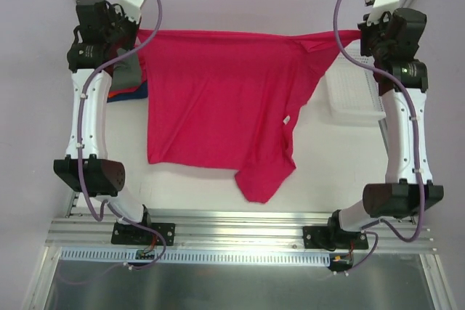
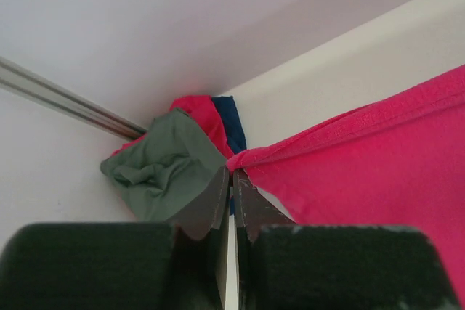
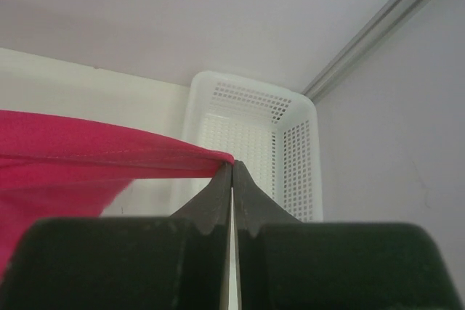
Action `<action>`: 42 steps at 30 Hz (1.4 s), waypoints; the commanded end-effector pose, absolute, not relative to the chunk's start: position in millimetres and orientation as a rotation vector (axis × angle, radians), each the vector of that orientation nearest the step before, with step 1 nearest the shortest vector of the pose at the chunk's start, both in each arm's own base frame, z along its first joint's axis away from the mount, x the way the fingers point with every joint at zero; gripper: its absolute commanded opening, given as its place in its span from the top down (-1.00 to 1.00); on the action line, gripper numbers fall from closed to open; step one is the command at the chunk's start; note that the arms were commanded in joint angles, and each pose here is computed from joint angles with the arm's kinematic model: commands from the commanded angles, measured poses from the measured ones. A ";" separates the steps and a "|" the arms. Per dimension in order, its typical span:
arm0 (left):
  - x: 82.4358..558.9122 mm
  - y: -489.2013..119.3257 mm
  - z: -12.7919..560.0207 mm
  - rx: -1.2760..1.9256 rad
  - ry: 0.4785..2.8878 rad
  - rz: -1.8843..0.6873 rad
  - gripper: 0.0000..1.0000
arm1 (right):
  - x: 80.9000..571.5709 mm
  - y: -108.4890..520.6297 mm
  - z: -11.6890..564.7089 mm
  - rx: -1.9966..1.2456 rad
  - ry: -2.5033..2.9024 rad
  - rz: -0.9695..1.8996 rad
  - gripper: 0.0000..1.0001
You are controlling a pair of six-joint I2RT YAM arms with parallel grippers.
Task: Fold and stack the t-shirts
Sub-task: Flatten out the tshirt
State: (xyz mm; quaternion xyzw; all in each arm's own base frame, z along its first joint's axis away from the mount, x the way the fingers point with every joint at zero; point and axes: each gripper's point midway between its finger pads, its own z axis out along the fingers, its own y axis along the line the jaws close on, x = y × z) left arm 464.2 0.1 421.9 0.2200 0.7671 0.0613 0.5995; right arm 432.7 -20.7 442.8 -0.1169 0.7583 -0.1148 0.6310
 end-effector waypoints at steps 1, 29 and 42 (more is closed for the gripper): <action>452.2 22.0 491.9 0.473 1.612 0.268 1.00 | 425.7 -47.6 520.6 -0.187 1.537 -0.373 0.99; 253.7 17.0 564.8 0.457 1.401 0.412 1.00 | 185.4 -45.1 584.1 -0.254 1.281 -0.564 0.99; 388.3 23.8 369.5 0.692 1.798 0.271 1.00 | 374.0 -28.4 383.1 -0.512 1.797 -0.372 0.99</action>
